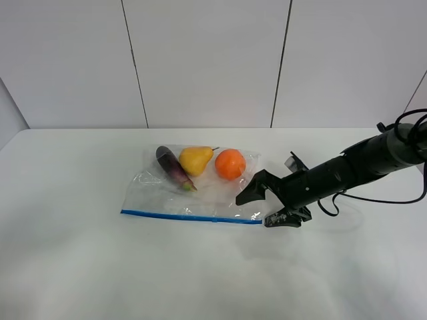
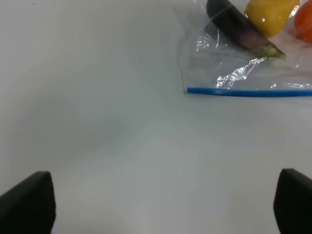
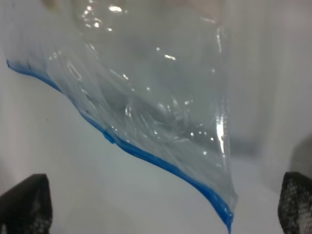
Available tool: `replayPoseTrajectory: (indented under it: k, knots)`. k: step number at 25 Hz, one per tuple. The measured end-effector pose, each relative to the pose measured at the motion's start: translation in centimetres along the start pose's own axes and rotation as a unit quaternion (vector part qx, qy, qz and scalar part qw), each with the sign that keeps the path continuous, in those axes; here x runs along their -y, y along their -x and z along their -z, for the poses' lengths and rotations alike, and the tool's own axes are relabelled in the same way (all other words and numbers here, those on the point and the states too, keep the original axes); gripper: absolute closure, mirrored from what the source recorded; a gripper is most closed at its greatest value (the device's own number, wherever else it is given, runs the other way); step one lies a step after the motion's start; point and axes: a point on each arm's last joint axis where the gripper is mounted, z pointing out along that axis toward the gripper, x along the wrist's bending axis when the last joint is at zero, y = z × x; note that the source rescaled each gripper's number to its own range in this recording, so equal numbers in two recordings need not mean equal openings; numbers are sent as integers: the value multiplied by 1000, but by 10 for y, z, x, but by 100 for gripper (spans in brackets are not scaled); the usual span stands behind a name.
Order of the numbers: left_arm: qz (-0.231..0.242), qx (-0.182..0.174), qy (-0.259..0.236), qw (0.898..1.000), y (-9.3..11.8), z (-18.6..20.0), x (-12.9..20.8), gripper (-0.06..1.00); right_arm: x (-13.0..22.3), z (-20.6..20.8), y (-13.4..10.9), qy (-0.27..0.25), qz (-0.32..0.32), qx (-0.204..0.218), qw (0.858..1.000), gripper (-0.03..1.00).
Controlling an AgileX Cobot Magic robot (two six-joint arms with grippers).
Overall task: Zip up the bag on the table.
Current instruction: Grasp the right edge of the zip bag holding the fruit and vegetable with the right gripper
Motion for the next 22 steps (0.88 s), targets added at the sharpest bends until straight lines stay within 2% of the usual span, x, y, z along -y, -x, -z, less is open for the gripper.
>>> replayPoseTrajectory:
  k: [17,22]
  knots:
    - [0,0,0,1000,0,0,0,-6,-3,0,-1,15,11,-8,1000,-3]
    - [0,0,0,1000,0,0,0,-6,3,-9,-10,3,29,-7,1000,-3]
